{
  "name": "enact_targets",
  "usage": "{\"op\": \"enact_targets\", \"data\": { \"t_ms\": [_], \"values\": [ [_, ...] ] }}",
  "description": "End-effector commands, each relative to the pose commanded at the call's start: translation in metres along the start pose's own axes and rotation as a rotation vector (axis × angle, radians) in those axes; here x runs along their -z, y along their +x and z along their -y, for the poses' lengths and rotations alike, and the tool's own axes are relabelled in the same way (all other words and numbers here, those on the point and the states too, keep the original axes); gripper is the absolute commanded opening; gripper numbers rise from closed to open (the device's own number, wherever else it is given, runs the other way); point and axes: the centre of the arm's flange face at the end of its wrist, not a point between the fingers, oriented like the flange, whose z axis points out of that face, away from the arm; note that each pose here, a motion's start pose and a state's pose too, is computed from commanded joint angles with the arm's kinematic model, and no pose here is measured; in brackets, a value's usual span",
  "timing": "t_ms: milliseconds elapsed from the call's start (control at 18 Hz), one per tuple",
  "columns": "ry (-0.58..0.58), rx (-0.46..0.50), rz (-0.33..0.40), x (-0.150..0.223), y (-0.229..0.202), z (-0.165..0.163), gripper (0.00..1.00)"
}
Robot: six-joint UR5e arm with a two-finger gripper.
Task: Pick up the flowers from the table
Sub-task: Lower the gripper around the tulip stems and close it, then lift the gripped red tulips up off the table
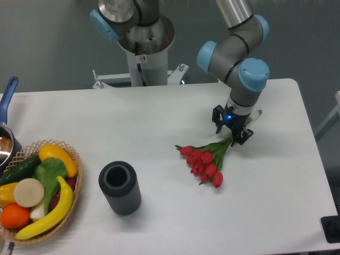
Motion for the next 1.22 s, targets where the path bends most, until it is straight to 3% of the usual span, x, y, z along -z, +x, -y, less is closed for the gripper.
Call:
{"op": "enact_targets", "data": {
  "t_ms": [333,667,944,1222],
  "values": [
    [-0.002,0.03,0.003,0.001,-0.001,0.0,0.27],
    [-0.002,0.088,0.015,0.007,-0.004,0.001,0.18],
    [0.003,0.097,0.03,0.015,-0.005,0.002,0.17],
    [0.058,0.087,0.107,0.055,-0.005,0.013,0.17]
  ]
}}
